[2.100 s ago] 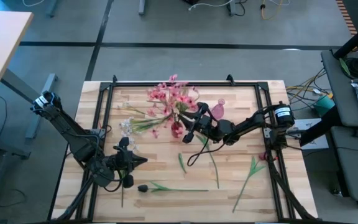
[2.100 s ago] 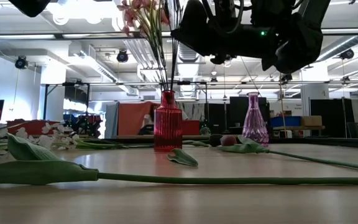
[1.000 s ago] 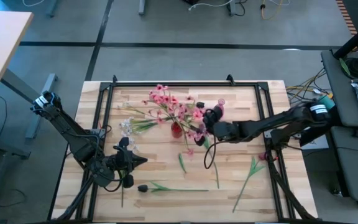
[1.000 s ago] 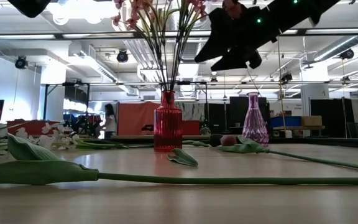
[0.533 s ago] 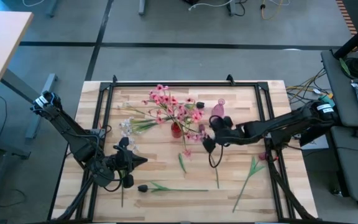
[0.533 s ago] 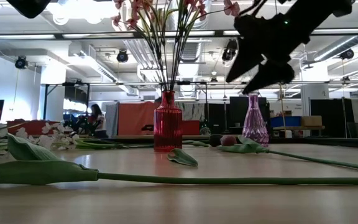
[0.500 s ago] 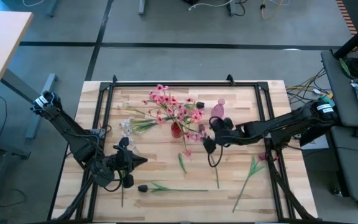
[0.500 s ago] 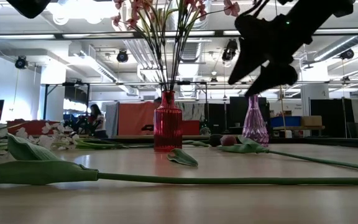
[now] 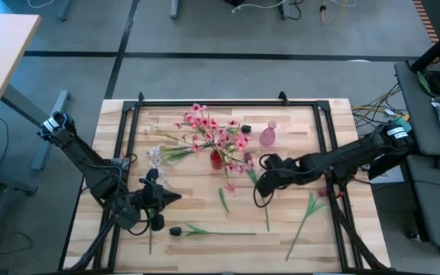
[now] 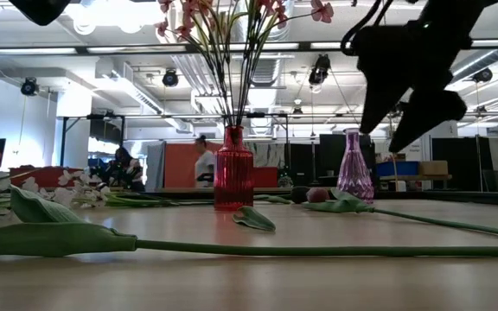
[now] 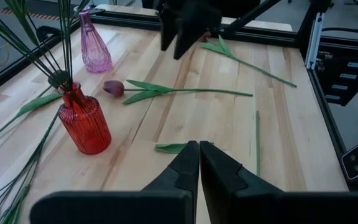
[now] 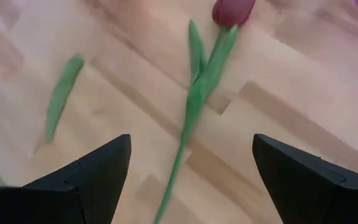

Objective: Sort flowers into vase by color
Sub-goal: Put the left red tulip into the violet vase

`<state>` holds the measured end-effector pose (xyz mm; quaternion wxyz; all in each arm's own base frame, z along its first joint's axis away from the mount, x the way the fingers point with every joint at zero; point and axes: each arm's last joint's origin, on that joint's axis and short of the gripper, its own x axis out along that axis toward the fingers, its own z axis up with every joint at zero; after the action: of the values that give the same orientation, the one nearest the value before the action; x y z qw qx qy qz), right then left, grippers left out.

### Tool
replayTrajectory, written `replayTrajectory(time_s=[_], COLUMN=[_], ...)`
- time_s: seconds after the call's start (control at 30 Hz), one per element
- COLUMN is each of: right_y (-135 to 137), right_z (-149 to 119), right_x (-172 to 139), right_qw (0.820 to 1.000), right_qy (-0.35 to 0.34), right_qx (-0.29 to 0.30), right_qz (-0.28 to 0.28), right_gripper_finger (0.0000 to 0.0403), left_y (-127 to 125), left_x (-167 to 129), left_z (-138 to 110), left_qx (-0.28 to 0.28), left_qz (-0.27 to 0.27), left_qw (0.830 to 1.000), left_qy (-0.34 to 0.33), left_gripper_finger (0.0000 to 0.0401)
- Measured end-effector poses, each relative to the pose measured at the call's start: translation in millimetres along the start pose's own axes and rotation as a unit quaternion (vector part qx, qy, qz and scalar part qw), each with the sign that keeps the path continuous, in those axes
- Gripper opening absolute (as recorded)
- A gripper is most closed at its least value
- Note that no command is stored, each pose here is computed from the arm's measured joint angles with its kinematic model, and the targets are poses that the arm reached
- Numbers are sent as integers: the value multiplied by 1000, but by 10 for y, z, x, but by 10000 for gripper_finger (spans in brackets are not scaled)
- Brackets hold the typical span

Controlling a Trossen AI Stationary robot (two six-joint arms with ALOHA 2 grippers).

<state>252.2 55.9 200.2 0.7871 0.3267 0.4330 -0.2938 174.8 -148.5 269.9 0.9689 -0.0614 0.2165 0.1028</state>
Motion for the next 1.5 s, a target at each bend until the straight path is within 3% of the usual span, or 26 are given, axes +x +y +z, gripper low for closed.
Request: replayTrajectory(time_s=[0.3,0.5,0.63,0.77,1.0,1.23,1.37,1.5], right_y=[44,194,222,226,200,216,303,414], right_z=[-62,-37,-35,-43,-85,-147,-244,-425], right_x=[494,726,873,907,810,459,148,-142], right_qw=[995,991,987,987,983,981,976,960], right_qy=[31,37,49,53,64,71,89,92], right_qx=[-44,-78,-93,-94,-117,-147,-194,-260], right_qz=[-80,-103,-118,-117,-122,-109,-35,48], right_gripper_finger=[326,319,273,190,27,13,13,13], left_y=[-162,-335,-486,-591,-659,-594,-540,-512], left_x=[154,276,362,418,542,611,615,611], left_z=[-100,-164,-200,-191,-241,-373,-419,-425], left_qx=[49,73,112,133,122,95,77,59], left_qz=[-18,-78,-148,-179,-180,-190,-180,-184], left_qw=[999,994,982,975,975,972,973,971], left_qy=[12,26,21,-10,-42,-103,-123,-142], left_gripper_finger=[0,0,0,0,0,0,0,0])
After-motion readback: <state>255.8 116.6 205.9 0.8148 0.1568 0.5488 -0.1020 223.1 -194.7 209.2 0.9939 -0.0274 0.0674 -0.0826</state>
